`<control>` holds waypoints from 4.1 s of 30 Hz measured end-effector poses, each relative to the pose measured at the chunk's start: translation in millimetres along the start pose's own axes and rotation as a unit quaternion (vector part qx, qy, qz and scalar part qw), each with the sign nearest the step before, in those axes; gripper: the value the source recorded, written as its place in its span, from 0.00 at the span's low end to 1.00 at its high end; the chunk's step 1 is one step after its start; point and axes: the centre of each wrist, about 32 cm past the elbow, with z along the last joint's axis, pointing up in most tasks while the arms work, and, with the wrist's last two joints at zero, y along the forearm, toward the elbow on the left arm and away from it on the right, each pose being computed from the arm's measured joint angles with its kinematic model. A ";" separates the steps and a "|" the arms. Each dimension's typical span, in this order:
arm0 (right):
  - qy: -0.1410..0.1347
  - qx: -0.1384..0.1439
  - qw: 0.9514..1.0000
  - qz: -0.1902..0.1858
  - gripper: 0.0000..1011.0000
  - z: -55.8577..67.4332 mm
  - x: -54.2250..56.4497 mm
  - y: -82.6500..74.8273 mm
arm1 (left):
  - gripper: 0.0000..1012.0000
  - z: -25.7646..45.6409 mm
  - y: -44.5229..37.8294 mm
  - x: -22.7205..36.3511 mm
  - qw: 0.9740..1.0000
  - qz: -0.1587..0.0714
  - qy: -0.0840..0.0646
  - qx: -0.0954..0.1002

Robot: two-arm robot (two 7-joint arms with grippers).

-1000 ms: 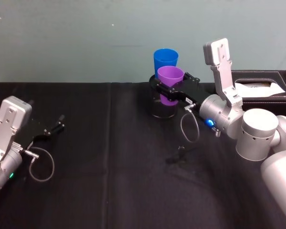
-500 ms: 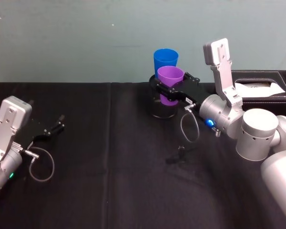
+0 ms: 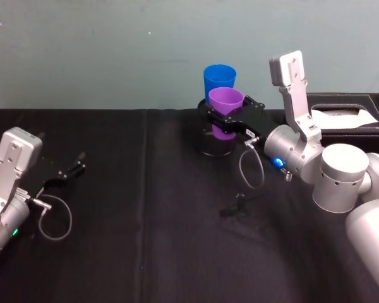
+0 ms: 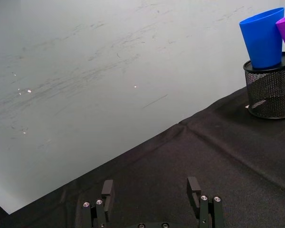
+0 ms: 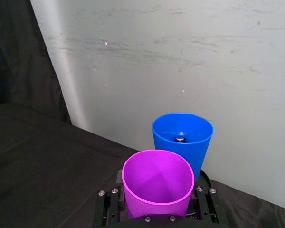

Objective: Pick up one cup with a gripper and tap it against the other cup.

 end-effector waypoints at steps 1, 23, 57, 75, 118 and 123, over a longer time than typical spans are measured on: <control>0.000 0.000 1.000 0.000 0.72 0.0 0.0 0.0 | 0.99 0.0 0.0 0.0 1.000 0.000 0.000 0.000; 0.000 0.000 1.000 0.000 0.72 0.0 0.0 0.0 | 0.99 0.0 0.0 0.0 1.000 0.000 0.000 0.000; 0.000 0.000 1.000 0.000 0.72 0.0 0.0 0.0 | 0.99 0.0 0.0 0.0 1.000 0.000 0.000 0.000; 0.000 0.000 1.000 0.000 0.72 0.0 0.0 0.0 | 0.99 0.0 0.0 0.0 1.000 0.000 0.000 0.000; 0.000 0.000 1.000 0.000 0.72 0.0 0.0 0.0 | 0.99 0.0 0.0 0.0 1.000 0.000 0.000 0.000; 0.000 0.000 1.000 0.000 0.72 0.0 0.0 0.0 | 0.99 0.0 0.0 0.0 1.000 0.000 0.000 0.000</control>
